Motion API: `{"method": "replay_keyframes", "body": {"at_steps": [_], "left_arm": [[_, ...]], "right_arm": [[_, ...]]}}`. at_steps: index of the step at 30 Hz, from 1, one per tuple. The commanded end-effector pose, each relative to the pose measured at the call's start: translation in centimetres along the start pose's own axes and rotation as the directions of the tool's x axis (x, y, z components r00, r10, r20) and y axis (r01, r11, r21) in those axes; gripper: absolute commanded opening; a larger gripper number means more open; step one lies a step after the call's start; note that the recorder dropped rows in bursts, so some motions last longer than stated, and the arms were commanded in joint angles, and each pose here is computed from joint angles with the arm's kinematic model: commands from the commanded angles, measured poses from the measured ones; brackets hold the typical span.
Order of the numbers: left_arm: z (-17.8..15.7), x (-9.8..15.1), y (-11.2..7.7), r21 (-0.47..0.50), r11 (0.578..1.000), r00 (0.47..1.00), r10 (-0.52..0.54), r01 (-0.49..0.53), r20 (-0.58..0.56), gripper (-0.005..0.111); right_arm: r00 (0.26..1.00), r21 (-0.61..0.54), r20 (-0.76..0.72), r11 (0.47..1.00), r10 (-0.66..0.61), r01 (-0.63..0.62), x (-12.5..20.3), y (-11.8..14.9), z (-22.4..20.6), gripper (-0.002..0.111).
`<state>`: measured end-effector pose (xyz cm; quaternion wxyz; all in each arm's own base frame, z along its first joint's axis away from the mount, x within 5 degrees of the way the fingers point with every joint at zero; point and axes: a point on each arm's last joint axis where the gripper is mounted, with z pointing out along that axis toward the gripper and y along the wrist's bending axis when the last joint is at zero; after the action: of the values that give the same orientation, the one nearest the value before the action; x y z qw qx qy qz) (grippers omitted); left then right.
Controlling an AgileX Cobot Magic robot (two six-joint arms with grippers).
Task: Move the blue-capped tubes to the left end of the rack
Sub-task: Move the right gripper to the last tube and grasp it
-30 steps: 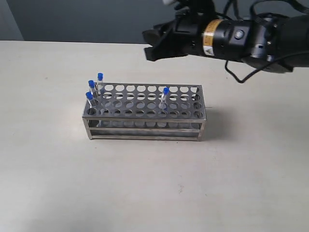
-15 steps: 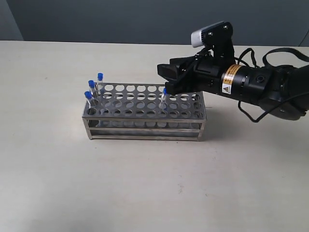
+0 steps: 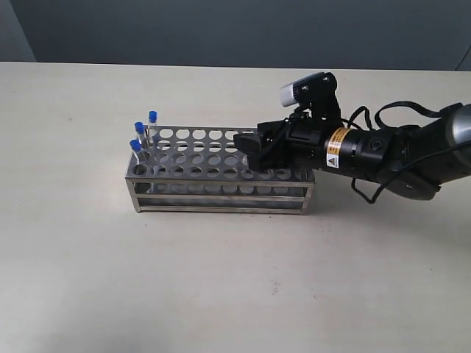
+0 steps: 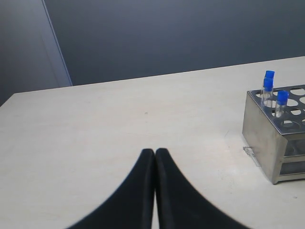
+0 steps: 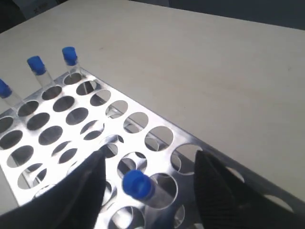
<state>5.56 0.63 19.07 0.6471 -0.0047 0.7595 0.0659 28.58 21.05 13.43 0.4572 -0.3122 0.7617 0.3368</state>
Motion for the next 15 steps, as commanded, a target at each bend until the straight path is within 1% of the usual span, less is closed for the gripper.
{"method": "replay_keyframes", "body": {"at_steps": [1,7,11,12,15], "left_arm": [[-0.06,-0.15,0.0,0.001,1.0,1.0,0.0,0.0,0.011,0.001],[-0.06,-0.15,0.0,0.001,1.0,1.0,0.0,0.0,0.011,0.001],[-0.06,-0.15,0.0,0.001,1.0,1.0,0.0,0.0,0.011,0.001],[-0.06,-0.15,0.0,0.001,1.0,1.0,0.0,0.0,0.011,0.001],[-0.06,-0.15,0.0,0.001,1.0,1.0,0.0,0.0,0.011,0.001]], "right_arm": [[1.0,0.004,-0.012,1.0,0.012,-0.012,0.74,-0.32,0.19,0.047],[0.999,0.006,-0.035,1.0,0.024,-0.024,1.57,-0.53,0.51,0.023],[0.999,-0.002,-0.023,1.0,0.024,-0.024,1.47,-0.46,0.51,0.002],[1.0,-0.005,-0.019,1.0,0.024,-0.024,1.43,-0.44,0.51,-0.001],[1.0,-0.018,0.004,1.0,0.025,-0.025,0.95,-0.24,0.38,-0.001]]}}
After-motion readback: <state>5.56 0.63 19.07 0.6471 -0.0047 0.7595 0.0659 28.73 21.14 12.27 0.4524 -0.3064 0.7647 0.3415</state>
